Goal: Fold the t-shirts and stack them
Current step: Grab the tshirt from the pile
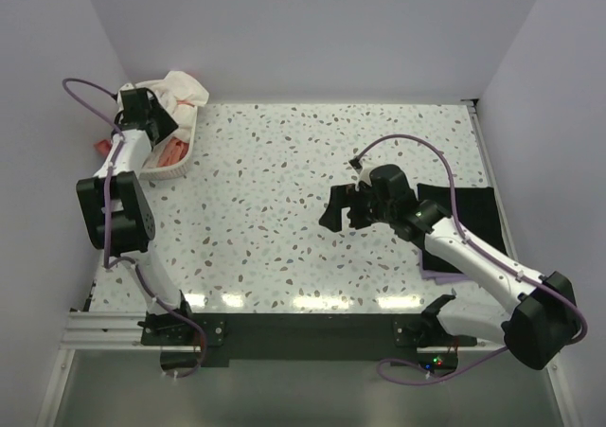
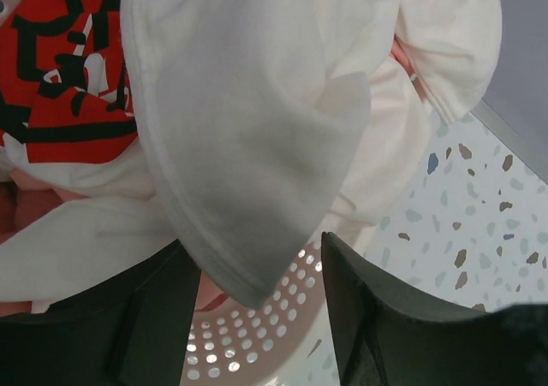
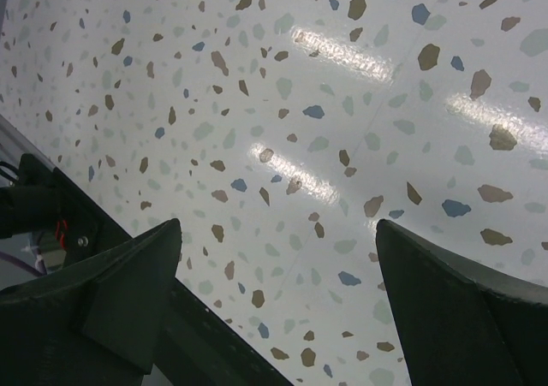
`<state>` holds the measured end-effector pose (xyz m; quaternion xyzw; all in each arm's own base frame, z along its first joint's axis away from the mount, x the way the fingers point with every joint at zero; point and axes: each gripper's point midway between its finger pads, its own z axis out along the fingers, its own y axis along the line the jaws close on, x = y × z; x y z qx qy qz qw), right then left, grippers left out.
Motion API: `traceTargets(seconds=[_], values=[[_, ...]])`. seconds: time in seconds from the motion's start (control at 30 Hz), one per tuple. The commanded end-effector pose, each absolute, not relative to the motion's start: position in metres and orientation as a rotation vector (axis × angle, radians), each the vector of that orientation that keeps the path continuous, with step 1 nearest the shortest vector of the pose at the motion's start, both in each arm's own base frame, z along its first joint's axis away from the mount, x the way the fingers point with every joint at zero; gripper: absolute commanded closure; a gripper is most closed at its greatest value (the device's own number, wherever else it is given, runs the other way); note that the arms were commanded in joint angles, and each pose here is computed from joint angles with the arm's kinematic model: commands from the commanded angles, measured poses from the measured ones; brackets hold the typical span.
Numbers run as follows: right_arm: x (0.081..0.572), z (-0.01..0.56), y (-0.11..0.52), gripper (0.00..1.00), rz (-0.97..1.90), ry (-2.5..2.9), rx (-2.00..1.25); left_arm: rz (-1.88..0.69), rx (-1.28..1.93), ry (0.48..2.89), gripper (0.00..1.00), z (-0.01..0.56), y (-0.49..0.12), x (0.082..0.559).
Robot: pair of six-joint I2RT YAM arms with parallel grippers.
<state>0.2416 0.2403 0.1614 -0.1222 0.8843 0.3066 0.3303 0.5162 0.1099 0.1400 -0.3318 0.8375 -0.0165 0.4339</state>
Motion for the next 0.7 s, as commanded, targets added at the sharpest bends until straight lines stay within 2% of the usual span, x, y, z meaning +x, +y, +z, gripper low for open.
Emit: traceTargets(seconds=[0.0,0.1,0.13,0.2,0.23,0.33,0.47,0.67], values=[[0.243,0.168,0.248,0.01,0.847,2.274,-0.349,-0.057,-0.78,1.928,0.4,0.185,0.129,0.546],[0.243,0.169,0.248,0.01,0.846,2.268,-0.347,-0.068,-0.779,1.898,0.54,0.195,0.136,0.553],[0.243,0.168,0.247,0.01,0.843,2.267,-0.349,-0.072,-0.767,1.879,0.63,0.206,0.136,0.558],[0.244,0.168,0.247,0.01,0.838,2.265,-0.344,-0.074,-0.756,1.87,0.74,0.214,0.138,0.561],[0.244,0.168,0.247,0.01,0.838,2.265,-0.344,-0.073,-0.743,1.857,0.84,0.222,0.139,0.565],[0.245,0.168,0.248,0.01,0.84,2.266,-0.344,-0.073,-0.721,1.858,1.0,0.234,0.14,0.57],[0.249,0.172,0.248,0.01,0.836,2.252,-0.33,-0.103,-0.672,1.798,1.0,0.273,0.134,0.568],[0.255,0.182,0.25,0.01,0.838,2.228,-0.318,-0.185,-0.542,1.618,1.0,0.389,0.116,0.551]])
